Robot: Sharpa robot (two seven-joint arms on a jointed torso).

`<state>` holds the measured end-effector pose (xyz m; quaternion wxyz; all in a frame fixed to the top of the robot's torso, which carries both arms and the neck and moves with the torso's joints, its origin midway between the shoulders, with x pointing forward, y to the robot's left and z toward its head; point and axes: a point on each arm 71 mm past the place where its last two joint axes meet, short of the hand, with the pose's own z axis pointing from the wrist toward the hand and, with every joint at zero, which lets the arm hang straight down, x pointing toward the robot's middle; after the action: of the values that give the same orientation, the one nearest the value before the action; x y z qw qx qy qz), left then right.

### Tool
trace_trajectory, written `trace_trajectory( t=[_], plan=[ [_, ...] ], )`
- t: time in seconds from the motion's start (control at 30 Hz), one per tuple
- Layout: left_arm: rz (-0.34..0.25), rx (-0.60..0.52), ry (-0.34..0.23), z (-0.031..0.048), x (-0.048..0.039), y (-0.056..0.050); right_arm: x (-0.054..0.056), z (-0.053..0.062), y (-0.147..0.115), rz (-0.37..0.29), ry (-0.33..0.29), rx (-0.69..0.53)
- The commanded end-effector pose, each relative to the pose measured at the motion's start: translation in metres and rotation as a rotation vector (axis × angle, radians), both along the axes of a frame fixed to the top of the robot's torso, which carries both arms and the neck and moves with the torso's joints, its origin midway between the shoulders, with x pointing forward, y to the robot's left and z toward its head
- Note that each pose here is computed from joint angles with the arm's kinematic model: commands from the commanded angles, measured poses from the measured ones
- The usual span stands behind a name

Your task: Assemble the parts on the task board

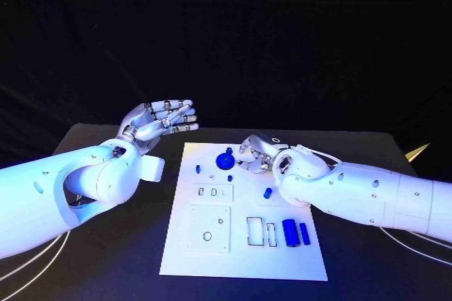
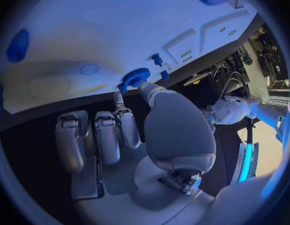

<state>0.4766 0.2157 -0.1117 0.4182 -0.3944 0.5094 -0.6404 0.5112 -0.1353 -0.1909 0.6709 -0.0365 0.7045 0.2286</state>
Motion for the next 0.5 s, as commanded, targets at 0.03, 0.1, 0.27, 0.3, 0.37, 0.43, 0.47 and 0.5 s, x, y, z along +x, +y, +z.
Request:
trace_trajectory(
  t=[0.03,0.1,0.27,0.3,0.37,0.43,0.47,0.5],
  plan=[
    [-0.011,-0.003,-0.011,0.0016,-0.0001,0.000,-0.003,0.016,-0.011,0.009,-0.073,0.081],
    [-0.008,-0.002,-0.011,0.0015,0.0002,0.001,-0.005,0.024,-0.023,0.009,-0.061,0.109],
    [-0.003,-0.001,-0.011,0.0014,0.0005,0.003,-0.009,0.038,-0.064,0.051,0.035,0.172],
    [-0.004,-0.001,-0.011,0.0014,0.0004,0.003,-0.010,0.039,-0.072,0.060,0.045,0.186],
    [-0.006,-0.002,-0.011,0.0014,0.0003,0.002,-0.011,0.041,-0.088,0.076,0.049,0.206],
    [-0.008,-0.002,-0.012,0.0015,0.0001,0.002,-0.012,0.042,-0.104,0.088,0.043,0.215],
    [-0.010,-0.003,-0.012,0.0015,0.0001,0.002,-0.013,0.042,-0.110,0.089,0.043,0.215],
    [-0.011,-0.004,-0.012,0.0015,0.0001,0.002,-0.013,0.041,-0.117,0.089,0.043,0.215]
  ],
)
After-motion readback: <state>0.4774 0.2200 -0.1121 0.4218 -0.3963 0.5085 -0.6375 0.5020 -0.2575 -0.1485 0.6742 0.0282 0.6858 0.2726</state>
